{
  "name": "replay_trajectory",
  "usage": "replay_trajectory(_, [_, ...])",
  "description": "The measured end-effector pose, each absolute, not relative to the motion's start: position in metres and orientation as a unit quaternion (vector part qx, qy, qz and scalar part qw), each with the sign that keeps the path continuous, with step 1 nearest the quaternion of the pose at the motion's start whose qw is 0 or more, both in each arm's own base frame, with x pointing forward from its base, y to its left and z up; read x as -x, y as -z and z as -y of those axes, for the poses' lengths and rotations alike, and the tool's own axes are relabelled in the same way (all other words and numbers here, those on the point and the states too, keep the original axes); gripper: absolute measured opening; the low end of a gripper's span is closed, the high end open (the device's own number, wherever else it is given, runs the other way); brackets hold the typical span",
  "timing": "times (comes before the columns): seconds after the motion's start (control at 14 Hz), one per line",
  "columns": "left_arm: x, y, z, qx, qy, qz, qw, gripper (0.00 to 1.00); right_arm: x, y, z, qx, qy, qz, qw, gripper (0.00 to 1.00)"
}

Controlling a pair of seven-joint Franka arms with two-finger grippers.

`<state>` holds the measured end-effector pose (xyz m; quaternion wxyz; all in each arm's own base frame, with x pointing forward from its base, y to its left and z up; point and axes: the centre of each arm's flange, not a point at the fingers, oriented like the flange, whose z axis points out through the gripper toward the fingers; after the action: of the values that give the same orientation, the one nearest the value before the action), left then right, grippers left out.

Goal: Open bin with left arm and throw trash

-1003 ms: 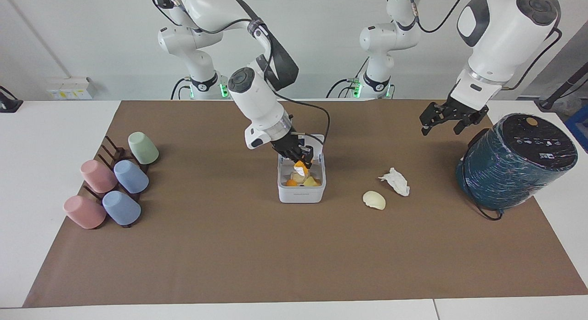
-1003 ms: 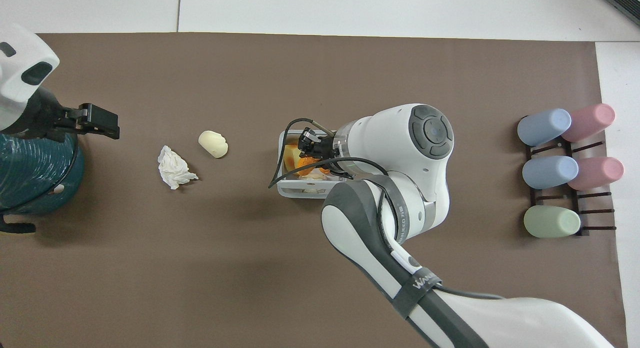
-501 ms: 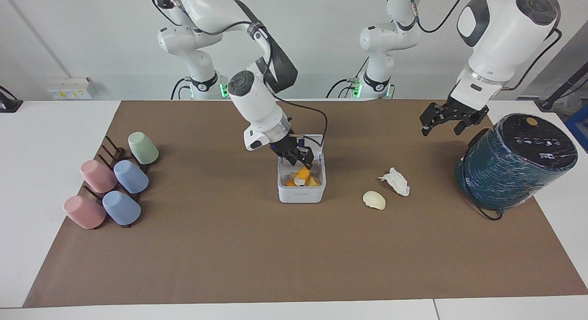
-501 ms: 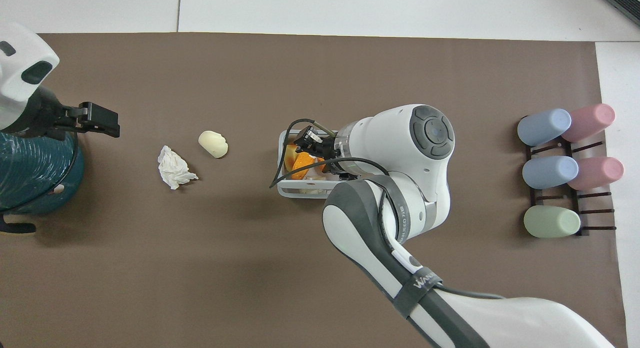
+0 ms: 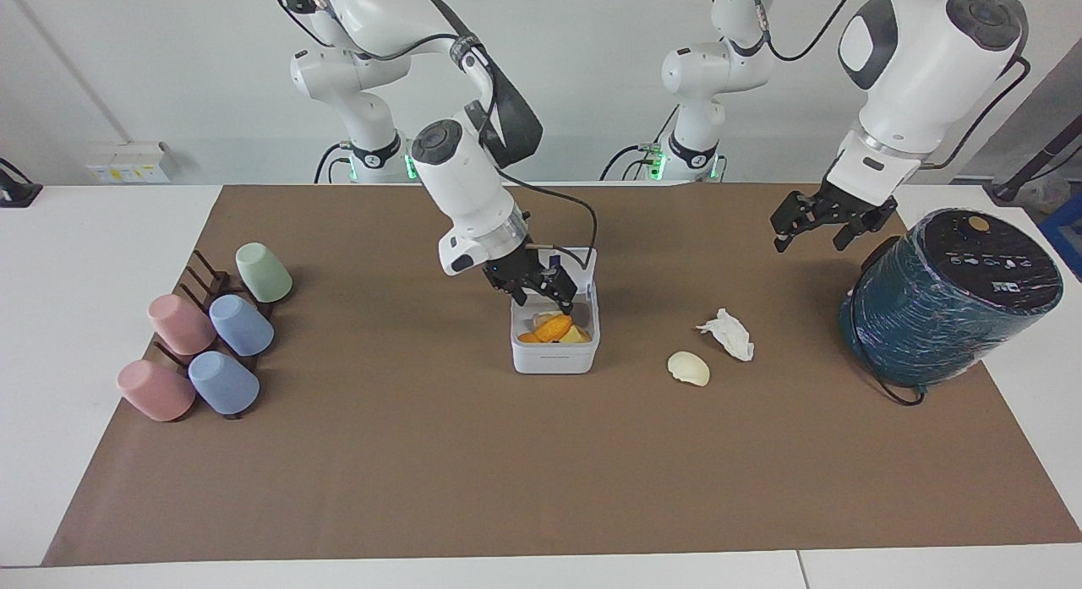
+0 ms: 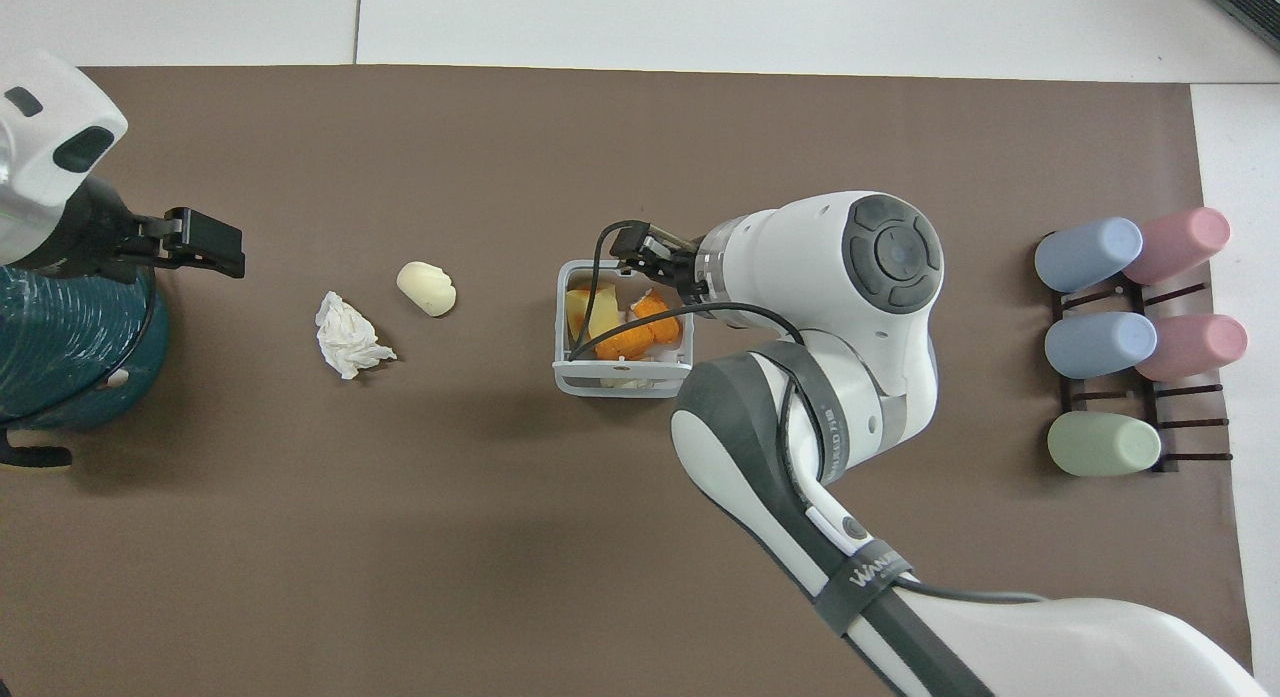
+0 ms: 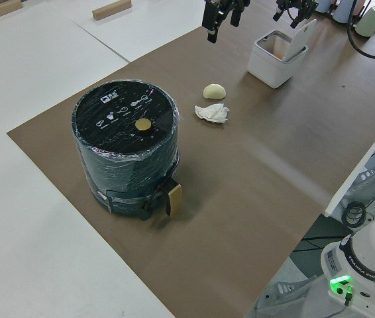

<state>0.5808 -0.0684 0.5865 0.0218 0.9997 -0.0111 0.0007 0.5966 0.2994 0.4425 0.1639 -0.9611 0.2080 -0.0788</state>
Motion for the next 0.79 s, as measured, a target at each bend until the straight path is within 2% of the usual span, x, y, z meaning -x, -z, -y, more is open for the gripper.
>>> replay_trajectory(0.14, [-0.581,-0.584,0.073,-1.000,0.000,0.015,0.022,1.00,-0.608,-0.453,-0.270,0.970,0.118,-0.173,0.122,1.00])
replay_trajectory(0.43, [-0.580,-0.582,0.082,-1.000,-0.003,0.022,0.022,1.00,-0.620,-0.474,-0.211,0.983,0.133,-0.104,0.065,1.00])
replay_trajectory(0.79, [-0.580,-0.582,0.081,-1.000,0.000,0.022,0.022,1.00,-0.602,-0.539,-0.137,0.989,0.113,-0.090,0.030,1.00])
